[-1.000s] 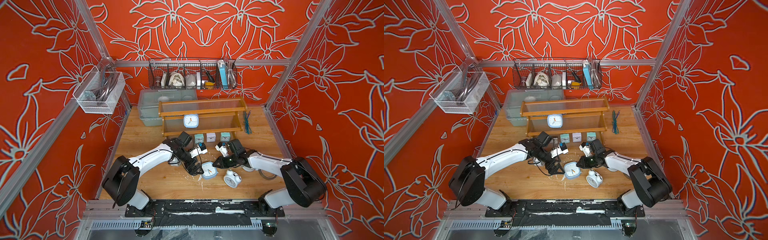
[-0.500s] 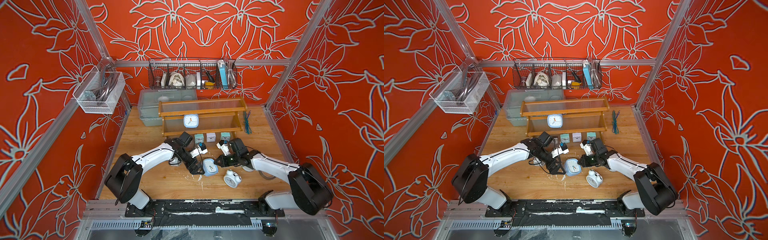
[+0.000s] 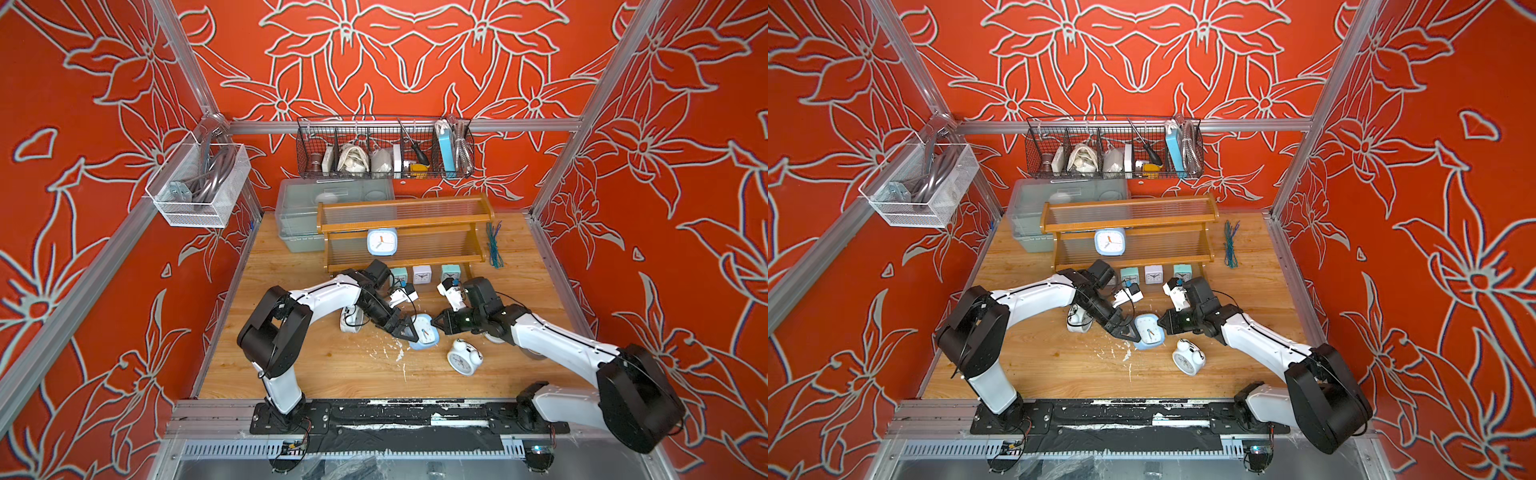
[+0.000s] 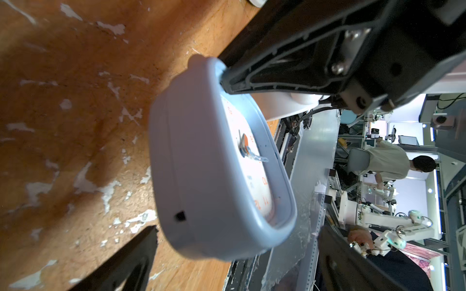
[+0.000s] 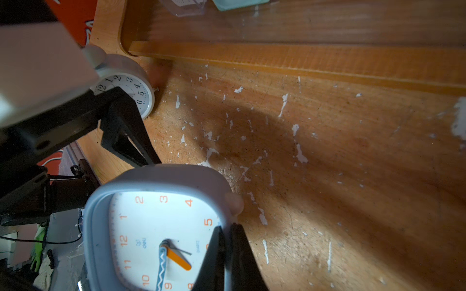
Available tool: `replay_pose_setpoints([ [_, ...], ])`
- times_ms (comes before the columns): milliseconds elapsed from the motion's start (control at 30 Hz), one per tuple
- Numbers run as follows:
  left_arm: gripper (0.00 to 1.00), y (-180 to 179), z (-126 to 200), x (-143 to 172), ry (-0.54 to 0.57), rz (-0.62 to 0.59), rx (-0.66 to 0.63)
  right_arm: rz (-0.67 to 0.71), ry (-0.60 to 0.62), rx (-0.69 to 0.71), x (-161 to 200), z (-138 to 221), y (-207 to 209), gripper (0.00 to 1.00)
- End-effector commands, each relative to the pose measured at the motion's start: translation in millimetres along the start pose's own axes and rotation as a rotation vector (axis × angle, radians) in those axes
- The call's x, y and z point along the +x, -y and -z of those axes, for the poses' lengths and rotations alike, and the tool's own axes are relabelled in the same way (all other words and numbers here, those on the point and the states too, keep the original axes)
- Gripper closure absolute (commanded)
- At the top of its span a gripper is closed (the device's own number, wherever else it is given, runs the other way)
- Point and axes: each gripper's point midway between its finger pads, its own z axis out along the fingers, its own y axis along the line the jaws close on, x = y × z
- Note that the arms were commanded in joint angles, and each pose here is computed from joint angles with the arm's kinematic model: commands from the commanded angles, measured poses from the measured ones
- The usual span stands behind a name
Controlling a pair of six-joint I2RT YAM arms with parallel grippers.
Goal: Place the alarm clocks on the shelf by style
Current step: Pick up the alarm from the center of the board.
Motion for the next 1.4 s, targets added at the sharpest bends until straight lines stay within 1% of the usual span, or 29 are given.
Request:
replay_pose_setpoints([
  [0,0.05,9.8,3.3,-4.4,0.003,0.032,0.041,0.016,0.027,0.022,-1.2,6.2,-3.9,0.93],
  [200,0.15,10.5,4.0,-7.1,0.004,0.042,0.040,0.055,0.052,0.036,-5.2,12.3,-13.8,0.93],
  [567,0.28,14.3,6.1,-7.2,0.003,0.027,0.046,0.126,0.078,0.119,-10.5,19.3,-25.9,0.93],
  [667,0.33,15.9,6.9,-7.3,0.005,0.019,0.049,0.142,0.085,0.129,-12.6,19.8,-29.8,0.93],
  [833,0.44,17.4,7.4,-6.4,0.002,0.011,0.054,0.152,0.098,0.139,-16.7,19.5,-33.9,0.93],
  [1000,0.60,19.8,9.1,-5.8,-0.001,-0.006,0.055,0.157,0.100,0.142,-17.4,20.2,-36.4,0.93],
  [1100,0.70,23.1,11.9,-5.4,0.005,-0.033,0.052,0.162,0.098,0.134,-17.0,23.2,-39.1,0.89],
  [1167,0.75,24.4,13.7,-4.4,0.009,-0.059,0.045,0.169,0.104,0.125,-17.5,26.5,-41.6,0.85],
  [1267,0.80,24.7,18.0,-0.8,0.013,-0.135,0.012,0.201,0.106,0.105,-15.7,34.1,-47.2,0.74],
  [1333,0.82,21.4,21.7,2.0,0.018,-0.209,-0.030,0.236,0.105,0.091,-13.8,42.0,-50.3,0.65],
  [1367,0.83,19.8,23.6,3.3,0.024,-0.237,-0.046,0.252,0.104,0.085,-13.0,45.6,-51.9,0.62],
])
